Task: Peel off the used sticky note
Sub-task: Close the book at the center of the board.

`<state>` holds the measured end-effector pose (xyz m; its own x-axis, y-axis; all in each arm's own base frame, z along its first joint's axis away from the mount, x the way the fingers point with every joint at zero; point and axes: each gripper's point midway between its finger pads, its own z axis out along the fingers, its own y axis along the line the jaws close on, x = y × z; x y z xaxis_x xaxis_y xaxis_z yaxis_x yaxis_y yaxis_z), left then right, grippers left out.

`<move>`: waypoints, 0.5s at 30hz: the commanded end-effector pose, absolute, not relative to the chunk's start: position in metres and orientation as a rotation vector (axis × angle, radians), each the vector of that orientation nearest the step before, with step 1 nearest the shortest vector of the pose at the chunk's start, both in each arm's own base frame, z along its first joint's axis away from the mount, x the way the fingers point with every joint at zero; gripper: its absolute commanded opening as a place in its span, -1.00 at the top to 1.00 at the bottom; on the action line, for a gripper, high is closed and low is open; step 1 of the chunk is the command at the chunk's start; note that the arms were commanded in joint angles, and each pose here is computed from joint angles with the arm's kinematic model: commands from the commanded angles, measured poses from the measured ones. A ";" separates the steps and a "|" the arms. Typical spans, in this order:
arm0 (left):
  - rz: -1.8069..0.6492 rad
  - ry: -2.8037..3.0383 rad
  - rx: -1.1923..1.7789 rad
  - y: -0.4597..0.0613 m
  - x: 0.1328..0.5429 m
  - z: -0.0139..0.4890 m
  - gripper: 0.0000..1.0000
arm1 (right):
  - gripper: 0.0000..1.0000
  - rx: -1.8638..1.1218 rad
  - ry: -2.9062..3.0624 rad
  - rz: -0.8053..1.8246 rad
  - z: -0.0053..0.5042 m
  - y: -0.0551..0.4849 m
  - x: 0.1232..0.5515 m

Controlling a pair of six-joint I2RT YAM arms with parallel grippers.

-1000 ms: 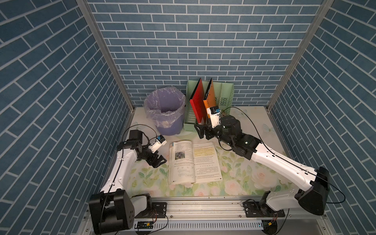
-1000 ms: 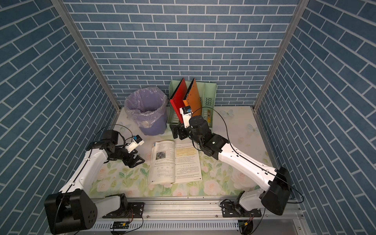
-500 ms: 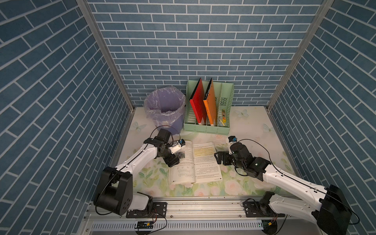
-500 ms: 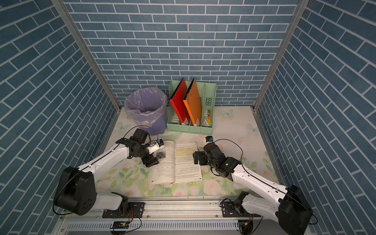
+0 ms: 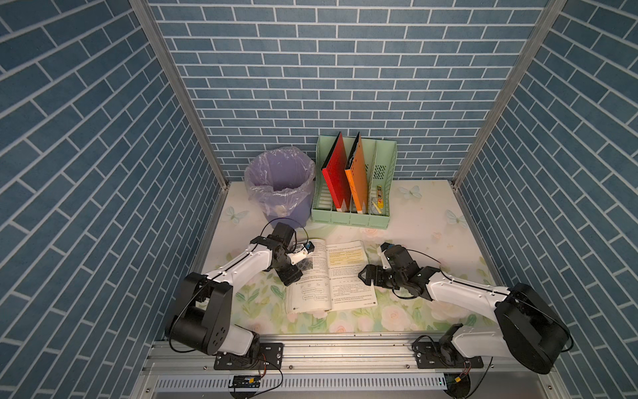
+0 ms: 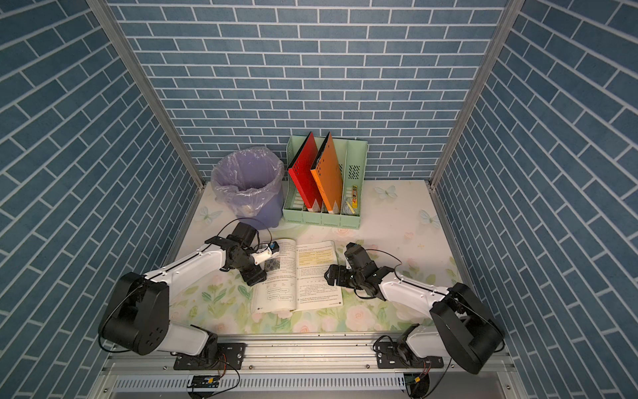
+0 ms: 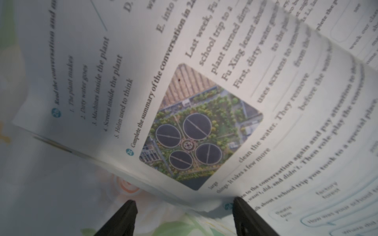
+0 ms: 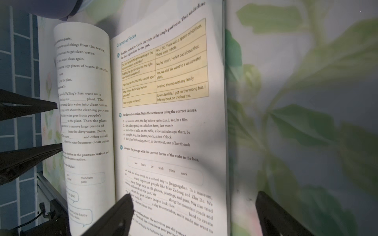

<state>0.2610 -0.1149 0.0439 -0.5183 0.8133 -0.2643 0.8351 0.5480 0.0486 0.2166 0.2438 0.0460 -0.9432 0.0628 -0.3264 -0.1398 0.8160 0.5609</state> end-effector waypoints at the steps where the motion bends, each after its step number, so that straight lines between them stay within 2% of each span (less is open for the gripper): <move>1: -0.076 2.546 1.407 -0.110 0.259 0.035 -0.54 | -0.87 0.004 2.681 0.932 0.041 0.249 0.215; 6: -0.041 2.560 1.421 -0.108 0.260 0.026 -0.41 | -0.85 0.062 2.689 0.973 0.032 0.254 0.215; 10: -0.044 2.584 1.430 -0.109 0.259 0.018 -0.21 | -0.77 0.105 2.657 1.157 0.038 0.274 0.214; 15: -0.050 2.591 1.455 -0.109 0.254 0.012 -0.15 | -0.73 0.062 2.587 1.354 0.058 0.302 0.211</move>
